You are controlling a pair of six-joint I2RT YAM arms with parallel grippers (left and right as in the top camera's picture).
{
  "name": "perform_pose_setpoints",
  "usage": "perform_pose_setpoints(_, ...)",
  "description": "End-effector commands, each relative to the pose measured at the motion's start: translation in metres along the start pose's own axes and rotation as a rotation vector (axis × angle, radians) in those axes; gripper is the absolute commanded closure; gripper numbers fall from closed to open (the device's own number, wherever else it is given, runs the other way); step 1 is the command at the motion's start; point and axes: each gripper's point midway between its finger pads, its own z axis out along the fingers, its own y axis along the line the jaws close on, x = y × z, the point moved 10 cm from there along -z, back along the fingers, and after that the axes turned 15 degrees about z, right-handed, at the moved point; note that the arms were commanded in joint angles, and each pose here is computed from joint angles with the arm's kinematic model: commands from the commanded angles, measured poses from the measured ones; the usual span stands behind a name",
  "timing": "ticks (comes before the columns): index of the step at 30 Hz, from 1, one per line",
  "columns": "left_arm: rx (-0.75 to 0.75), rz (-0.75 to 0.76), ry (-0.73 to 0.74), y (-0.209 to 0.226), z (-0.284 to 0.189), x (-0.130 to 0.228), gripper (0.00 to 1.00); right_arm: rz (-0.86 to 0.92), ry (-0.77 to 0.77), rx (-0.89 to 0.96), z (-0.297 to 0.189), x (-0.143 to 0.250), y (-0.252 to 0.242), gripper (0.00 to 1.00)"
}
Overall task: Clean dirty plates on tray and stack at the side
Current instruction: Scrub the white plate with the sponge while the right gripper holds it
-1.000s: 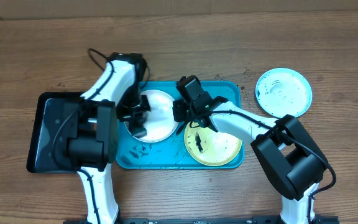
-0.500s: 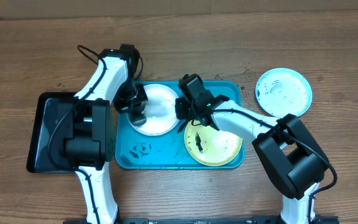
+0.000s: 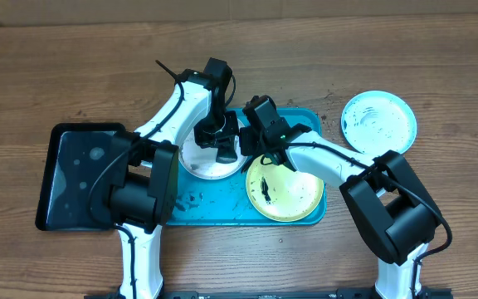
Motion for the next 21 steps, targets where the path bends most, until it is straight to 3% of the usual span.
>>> perform_pose_setpoints(1, -0.047, -0.028, 0.022, 0.0, 0.014, 0.0, 0.96, -0.03, 0.013, -0.037, -0.002, 0.003, 0.013, 0.96)
perform_pose_setpoints(11, -0.251, -0.249, 0.044, 0.089, -0.004, -0.001, 0.96, -0.03, 0.013, -0.037, -0.002, 0.003, 0.013, 0.96)
perform_pose_setpoints(21, -0.246, -0.403, 0.074, 0.141, -0.058, 0.002, 0.96, -0.034, 0.004, -0.046, -0.003, 0.001, 0.015, 0.96)
